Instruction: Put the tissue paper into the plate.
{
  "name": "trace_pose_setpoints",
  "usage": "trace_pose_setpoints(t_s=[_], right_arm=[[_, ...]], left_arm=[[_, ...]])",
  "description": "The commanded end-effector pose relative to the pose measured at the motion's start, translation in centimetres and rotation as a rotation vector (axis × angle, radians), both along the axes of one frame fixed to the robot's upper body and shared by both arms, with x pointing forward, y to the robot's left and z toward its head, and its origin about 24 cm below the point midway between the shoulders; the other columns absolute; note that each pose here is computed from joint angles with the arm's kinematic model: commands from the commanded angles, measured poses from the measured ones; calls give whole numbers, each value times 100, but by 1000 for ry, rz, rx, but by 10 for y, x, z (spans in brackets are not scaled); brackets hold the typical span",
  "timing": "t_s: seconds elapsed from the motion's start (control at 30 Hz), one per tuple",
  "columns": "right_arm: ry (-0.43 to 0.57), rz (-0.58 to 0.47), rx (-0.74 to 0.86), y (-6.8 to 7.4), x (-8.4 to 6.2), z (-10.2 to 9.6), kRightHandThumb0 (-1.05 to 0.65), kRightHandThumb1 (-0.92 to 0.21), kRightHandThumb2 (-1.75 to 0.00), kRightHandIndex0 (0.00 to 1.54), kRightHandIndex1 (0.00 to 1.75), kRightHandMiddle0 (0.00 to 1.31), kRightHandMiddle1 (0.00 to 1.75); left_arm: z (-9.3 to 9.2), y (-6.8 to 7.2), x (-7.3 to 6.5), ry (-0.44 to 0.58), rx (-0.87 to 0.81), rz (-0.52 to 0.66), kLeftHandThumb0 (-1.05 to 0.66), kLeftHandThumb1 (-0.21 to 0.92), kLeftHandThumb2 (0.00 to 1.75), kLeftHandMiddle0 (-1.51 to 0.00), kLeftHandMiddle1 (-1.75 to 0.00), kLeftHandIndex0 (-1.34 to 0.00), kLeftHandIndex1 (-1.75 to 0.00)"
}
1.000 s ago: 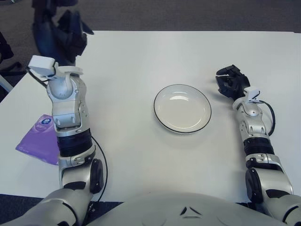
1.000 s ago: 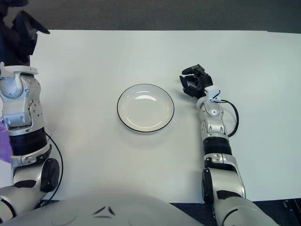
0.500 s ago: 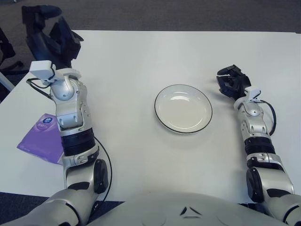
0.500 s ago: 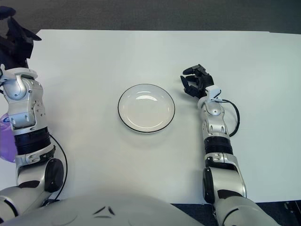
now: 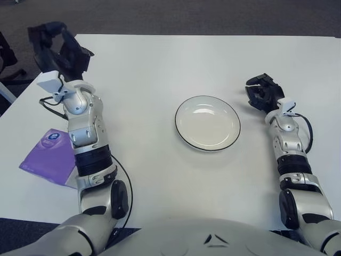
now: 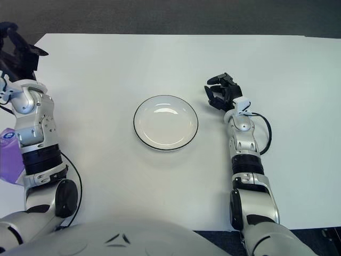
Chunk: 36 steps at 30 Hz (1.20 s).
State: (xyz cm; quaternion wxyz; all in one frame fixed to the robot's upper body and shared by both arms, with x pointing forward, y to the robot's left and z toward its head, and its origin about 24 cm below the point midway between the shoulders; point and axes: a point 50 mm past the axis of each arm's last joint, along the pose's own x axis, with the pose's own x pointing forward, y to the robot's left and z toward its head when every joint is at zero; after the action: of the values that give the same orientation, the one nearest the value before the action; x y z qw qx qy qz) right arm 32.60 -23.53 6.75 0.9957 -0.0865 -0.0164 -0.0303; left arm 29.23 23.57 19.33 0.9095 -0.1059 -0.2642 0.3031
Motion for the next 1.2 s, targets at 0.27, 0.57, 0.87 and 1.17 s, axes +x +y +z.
trace_pose_setpoints(t_s=[0.27,0.57,0.87,1.17], right_arm=[[190,-15,19,-4,-18,-43,-1,-69,-65,58,145,37,145],[192,-11,19,-3,-19,-44,-1,-69,-65,58,145,37,145],[193,-7,18,-2,-20,-45,-1,-69,-66,59,145,37,145],[195,-3,17,-2,-21,-45,-1,-69,-66,59,145,37,146]], left_arm=[[-14,3,10,34,-157,58,-36,79,69,-86,-175,-28,-175],[-43,15,30,175,-350,11,-36,83,64,-84,-175,-26,-175],[-63,21,46,286,-515,-71,-35,89,54,-82,-175,-22,-175],[-75,14,57,370,-503,-271,-35,92,51,-83,-175,-21,-175]])
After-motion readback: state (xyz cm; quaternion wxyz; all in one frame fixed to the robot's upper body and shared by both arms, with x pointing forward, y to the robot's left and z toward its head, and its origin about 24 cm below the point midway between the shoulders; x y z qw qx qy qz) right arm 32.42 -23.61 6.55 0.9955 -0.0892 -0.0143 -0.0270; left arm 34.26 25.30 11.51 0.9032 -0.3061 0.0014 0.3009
